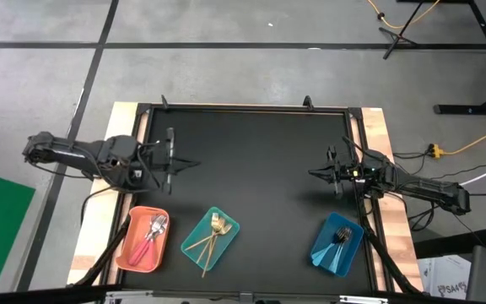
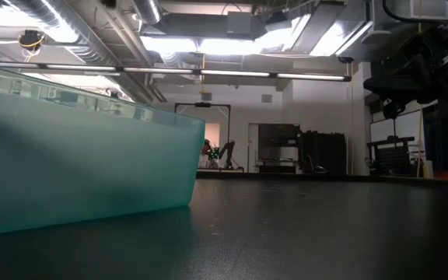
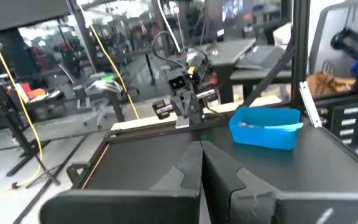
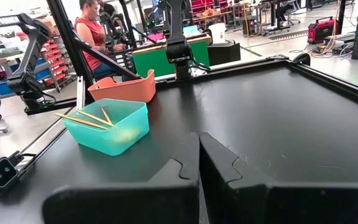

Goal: Sort silverware by color (type)
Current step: Return to Home Position

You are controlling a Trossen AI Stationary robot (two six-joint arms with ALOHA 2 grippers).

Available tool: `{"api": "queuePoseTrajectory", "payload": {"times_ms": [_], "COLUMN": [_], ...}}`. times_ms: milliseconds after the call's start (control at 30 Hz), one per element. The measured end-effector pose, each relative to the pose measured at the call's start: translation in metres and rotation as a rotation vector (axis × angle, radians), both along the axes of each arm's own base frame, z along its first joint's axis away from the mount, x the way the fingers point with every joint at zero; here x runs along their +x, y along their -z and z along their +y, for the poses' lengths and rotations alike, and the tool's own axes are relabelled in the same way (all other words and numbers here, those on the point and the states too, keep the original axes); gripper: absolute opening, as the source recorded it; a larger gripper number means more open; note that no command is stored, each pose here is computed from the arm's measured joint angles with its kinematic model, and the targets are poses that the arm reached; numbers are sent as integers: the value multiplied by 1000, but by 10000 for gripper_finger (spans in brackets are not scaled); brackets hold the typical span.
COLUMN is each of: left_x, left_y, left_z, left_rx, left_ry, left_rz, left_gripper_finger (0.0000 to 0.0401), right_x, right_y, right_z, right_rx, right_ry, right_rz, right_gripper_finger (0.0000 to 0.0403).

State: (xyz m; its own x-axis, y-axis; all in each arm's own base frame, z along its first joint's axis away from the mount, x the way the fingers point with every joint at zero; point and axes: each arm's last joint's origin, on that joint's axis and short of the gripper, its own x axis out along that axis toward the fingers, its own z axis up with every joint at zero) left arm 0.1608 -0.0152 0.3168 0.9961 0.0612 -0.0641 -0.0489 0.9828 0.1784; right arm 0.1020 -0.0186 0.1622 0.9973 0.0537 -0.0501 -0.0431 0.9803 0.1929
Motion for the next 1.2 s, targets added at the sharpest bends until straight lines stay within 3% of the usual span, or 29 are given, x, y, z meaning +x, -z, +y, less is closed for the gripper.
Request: {"api": "queuePoseTrajectory", "payload": {"times_ms": [433,700,1200], "left_x": [-36,-52,-67], "left_y": [83,92,100], "left_z": [4,7,7], "left_rx": [-51,-67,-3], "left_ry": [3,5,44], "left_rz": [-56,-141,-231], "left_gripper_finger": [0,0,0], "right_x": [0,0,0], "right_y": [0,0,0], "right_z": [0,0,0], "right_rx": [0,0,0], "right_ry": [0,0,0], "right_rz": [0,0,0], "right_gripper_finger": [0,0,0]}}
